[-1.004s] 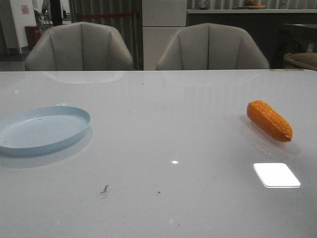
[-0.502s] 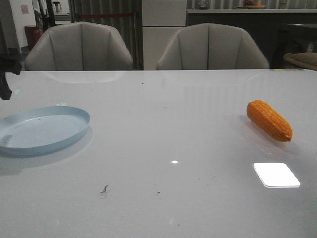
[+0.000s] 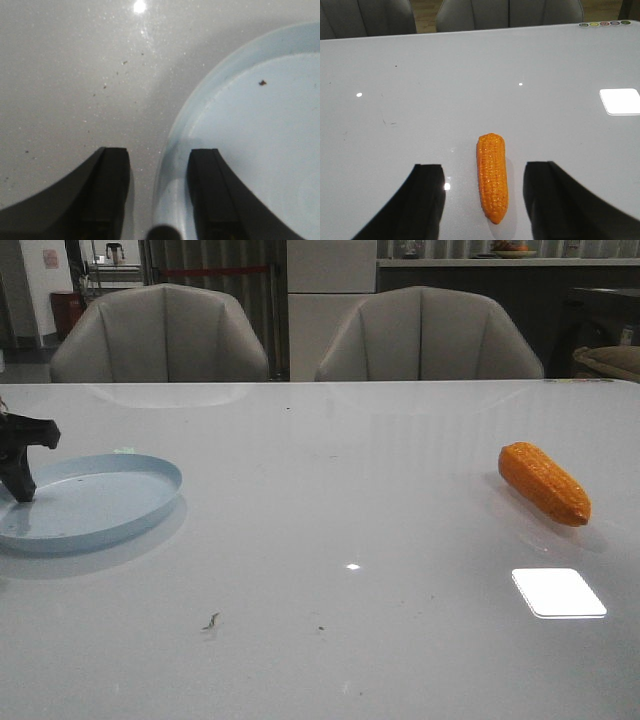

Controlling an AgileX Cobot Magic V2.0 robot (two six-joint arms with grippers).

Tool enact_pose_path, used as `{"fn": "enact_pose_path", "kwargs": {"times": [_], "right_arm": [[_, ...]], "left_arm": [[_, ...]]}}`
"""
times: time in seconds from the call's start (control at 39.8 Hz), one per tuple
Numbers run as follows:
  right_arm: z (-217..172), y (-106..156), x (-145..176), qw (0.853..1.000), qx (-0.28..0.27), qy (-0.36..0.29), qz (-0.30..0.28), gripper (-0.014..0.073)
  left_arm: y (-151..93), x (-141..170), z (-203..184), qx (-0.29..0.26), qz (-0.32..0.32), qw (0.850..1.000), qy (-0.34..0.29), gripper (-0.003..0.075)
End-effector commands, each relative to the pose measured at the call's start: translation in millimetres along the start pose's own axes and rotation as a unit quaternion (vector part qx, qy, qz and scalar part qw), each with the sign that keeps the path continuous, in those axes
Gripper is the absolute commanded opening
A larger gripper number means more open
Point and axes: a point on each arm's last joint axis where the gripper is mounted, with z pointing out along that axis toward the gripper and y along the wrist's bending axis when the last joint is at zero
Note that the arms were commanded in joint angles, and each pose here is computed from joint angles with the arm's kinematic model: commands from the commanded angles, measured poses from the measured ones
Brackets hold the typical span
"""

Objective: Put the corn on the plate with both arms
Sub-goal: 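Lower the left gripper to the rim of the pale blue plate and grasp it, then lift the plate with the left gripper and set it at table center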

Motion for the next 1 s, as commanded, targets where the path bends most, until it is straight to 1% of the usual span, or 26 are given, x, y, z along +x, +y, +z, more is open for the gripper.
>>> {"fn": "enact_pose_path", "kwargs": {"times": [0.0, 0.15, 0.2, 0.28, 0.3, 0.35, 0.45, 0.6, 0.68, 0.8, 0.98], "right_arm": [[-3.4, 3.3, -20.3, 0.998, -0.009, -0.059, -0.006, 0.0466], [-3.4, 3.3, -20.3, 0.998, -0.009, -0.059, -0.006, 0.0466], [-3.4, 3.3, -20.3, 0.998, -0.009, -0.059, -0.006, 0.0466], [-3.4, 3.3, -20.3, 0.998, -0.009, -0.059, -0.006, 0.0466], [-3.4, 3.3, -20.3, 0.998, -0.009, -0.059, -0.006, 0.0466], [-3.4, 3.3, -20.3, 0.998, -0.009, -0.059, -0.006, 0.0466], [-3.4, 3.3, -20.3, 0.998, -0.009, -0.059, -0.006, 0.0466], [-3.4, 3.3, -20.3, 0.998, -0.009, -0.059, -0.006, 0.0466], [-3.4, 3.3, -20.3, 0.998, -0.009, -0.059, -0.006, 0.0466], [-3.4, 3.3, -20.3, 0.998, -0.009, -0.059, -0.006, 0.0466], [-3.4, 3.3, -20.2, 0.998, -0.009, -0.058, -0.006, 0.0466]], "left_arm": [[-2.3, -17.0, -18.4, 0.007, -0.013, 0.999, -0.042, 0.0336], [-2.2, -9.5, -10.9, 0.009, -0.014, 1.0, -0.007, 0.0248], [-2.2, -8.4, -10.2, 0.009, -0.014, 1.0, -0.002, 0.0203], [-2.4, -9.7, -11.4, 0.009, -0.014, 1.0, -0.004, 0.0106], [-2.4, -9.9, -11.5, 0.009, -0.014, 1.0, -0.004, 0.0085], [-2.6, -11.9, -13.2, 0.009, -0.013, 1.0, -0.008, 0.0101], [-3.6, -19.5, -17.7, 0.012, -0.015, 1.0, -0.013, 0.0093], [-8.9, -43.3, -34.1, 0.032, -0.033, 0.999, -0.028, 0.0094], [-13.8, -56.4, -44.6, 0.056, -0.056, 0.996, -0.039, 0.0094], [-24.8, -77.3, -63.6, 0.108, -0.101, 0.987, -0.059, 0.0094], [-49.9, -93.2, -81.0, 0.165, -0.121, 0.976, -0.081, 0.0094]]}}
